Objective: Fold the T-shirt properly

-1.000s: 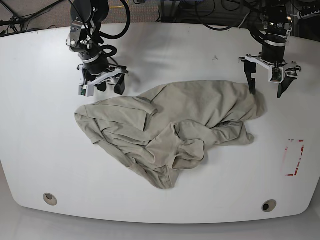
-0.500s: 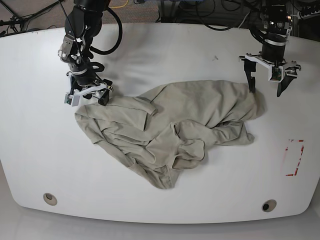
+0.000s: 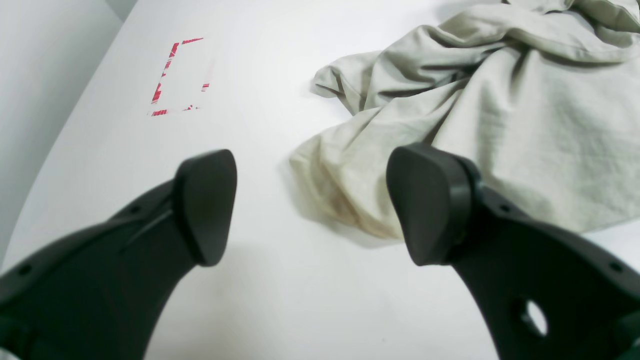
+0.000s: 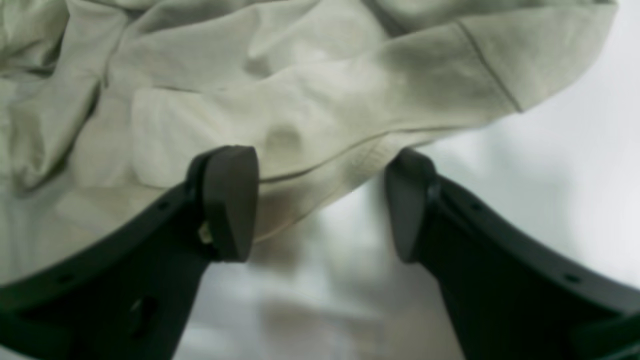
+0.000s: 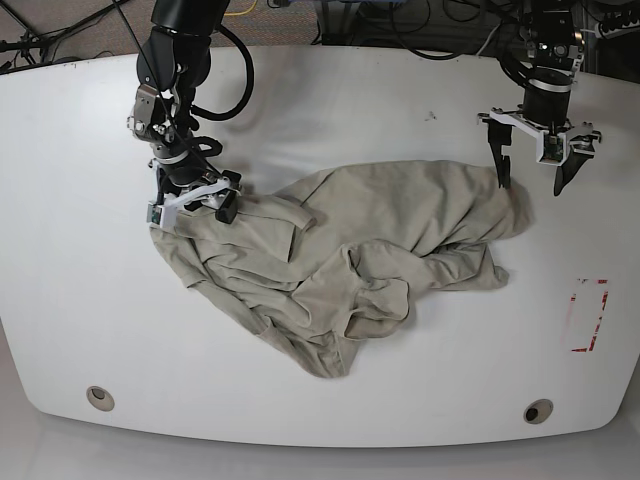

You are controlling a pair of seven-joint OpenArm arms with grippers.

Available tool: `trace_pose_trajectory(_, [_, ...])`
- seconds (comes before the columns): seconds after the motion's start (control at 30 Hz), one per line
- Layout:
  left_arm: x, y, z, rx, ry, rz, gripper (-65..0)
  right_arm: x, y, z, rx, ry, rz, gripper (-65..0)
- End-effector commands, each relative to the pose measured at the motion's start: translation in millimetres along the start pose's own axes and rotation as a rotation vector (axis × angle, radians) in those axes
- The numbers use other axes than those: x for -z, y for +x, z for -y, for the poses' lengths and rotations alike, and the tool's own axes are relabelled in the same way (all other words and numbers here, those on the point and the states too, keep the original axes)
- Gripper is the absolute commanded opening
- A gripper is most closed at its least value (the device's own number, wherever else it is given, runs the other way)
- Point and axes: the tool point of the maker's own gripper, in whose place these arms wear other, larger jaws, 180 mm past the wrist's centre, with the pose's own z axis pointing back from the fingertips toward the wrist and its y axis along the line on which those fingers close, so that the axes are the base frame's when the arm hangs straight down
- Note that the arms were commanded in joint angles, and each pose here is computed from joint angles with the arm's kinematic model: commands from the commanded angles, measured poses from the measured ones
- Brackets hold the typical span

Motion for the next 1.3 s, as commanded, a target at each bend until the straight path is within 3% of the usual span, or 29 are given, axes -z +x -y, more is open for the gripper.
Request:
trace_pose_trajectory(0.0, [-0.5,12.8,-4.7,0.007,0.011,0.049,-17.4,1.3,10.2,-10.0,-0.012,0.027,0.028,-26.3])
trace_pose_trajectory(0.4, [-0.8,14.0,-11.5,0.012,0.029,0.052,-17.4,11.0,-3.1,-28.3,-0.019,0.069,-0.012,-26.7])
trace_pose_trajectory(0.73, [-0.4,14.4,-6.6,0.007,0.016,0.056,-17.1,-3.4,-3.0,-10.9,-0.050,0.031,-0.004,-26.8])
trace_pose_trajectory(1.27, [-0.7,14.9,-8.9,0.014,0.021,0.057,-17.3,3.8,-12.6,-22.3,-0.001,0.053,-0.009,-27.2])
